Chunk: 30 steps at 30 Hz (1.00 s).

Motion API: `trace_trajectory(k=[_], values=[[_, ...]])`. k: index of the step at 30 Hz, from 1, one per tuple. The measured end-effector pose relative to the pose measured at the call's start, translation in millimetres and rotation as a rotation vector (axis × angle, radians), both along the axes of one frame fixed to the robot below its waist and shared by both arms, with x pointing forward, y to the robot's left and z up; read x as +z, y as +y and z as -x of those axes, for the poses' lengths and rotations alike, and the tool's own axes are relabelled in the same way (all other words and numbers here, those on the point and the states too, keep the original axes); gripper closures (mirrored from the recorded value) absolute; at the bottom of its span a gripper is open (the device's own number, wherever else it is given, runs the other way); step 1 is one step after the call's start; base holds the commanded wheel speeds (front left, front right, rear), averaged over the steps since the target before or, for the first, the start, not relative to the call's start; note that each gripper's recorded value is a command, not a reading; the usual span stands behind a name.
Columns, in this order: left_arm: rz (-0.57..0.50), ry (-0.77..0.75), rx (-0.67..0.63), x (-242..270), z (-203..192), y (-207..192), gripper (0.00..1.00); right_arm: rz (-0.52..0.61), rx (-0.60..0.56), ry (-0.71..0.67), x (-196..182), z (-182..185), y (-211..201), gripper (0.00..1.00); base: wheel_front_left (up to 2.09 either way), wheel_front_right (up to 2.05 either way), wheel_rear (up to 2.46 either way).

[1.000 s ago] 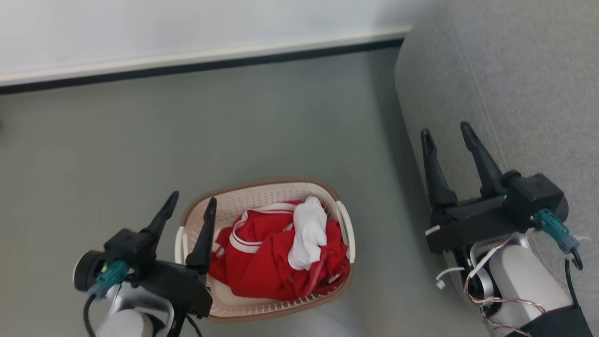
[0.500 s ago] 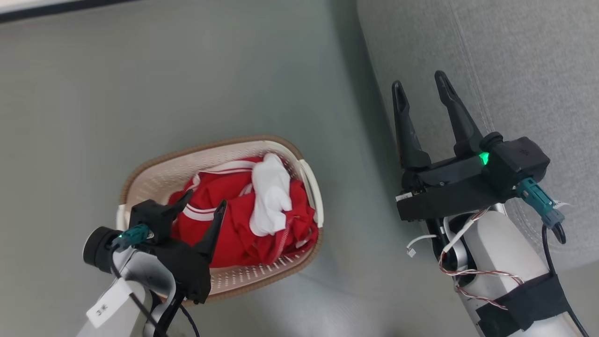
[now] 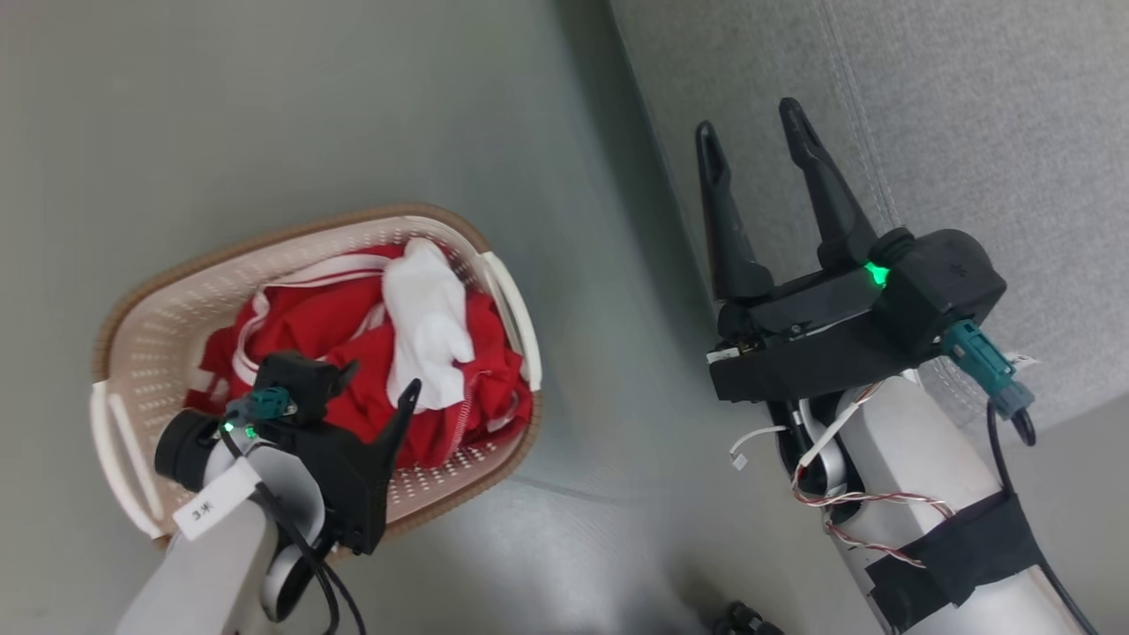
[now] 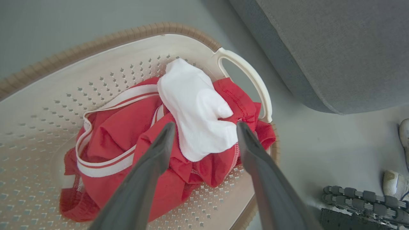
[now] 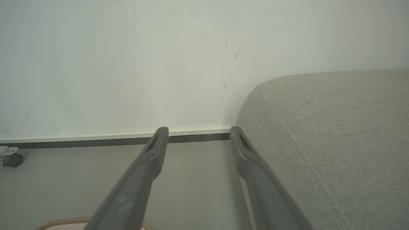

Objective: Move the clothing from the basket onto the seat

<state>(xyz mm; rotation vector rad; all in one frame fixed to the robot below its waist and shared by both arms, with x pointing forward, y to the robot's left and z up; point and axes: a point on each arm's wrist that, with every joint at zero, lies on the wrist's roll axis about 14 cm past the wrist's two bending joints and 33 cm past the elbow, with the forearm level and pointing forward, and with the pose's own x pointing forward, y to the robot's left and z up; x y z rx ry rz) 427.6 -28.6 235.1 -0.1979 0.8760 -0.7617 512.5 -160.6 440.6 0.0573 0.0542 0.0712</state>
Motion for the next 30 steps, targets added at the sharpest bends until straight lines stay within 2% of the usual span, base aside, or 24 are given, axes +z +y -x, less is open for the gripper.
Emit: trace_trajectory(k=[18,25,30], values=[[-0.023,0.146,-0.109,-61.5,3.7,-29.0,0.00,0.024,-0.061,0.137,-50.9,16.3,-21.7,0.00,0.00,0.00,0.00],[-0.049,0.222,-0.159,-82.1,18.6,-39.9,0.00,0.026,-0.079,0.168,-62.6,20.5,-27.2,0.00,0.00,0.00,0.00],[-0.059,0.286,-0.150,-92.5,25.6,-42.6,0.00,0.027,-0.076,0.179,-67.6,20.4,-26.4,0.00,0.00,0.00,0.00]])
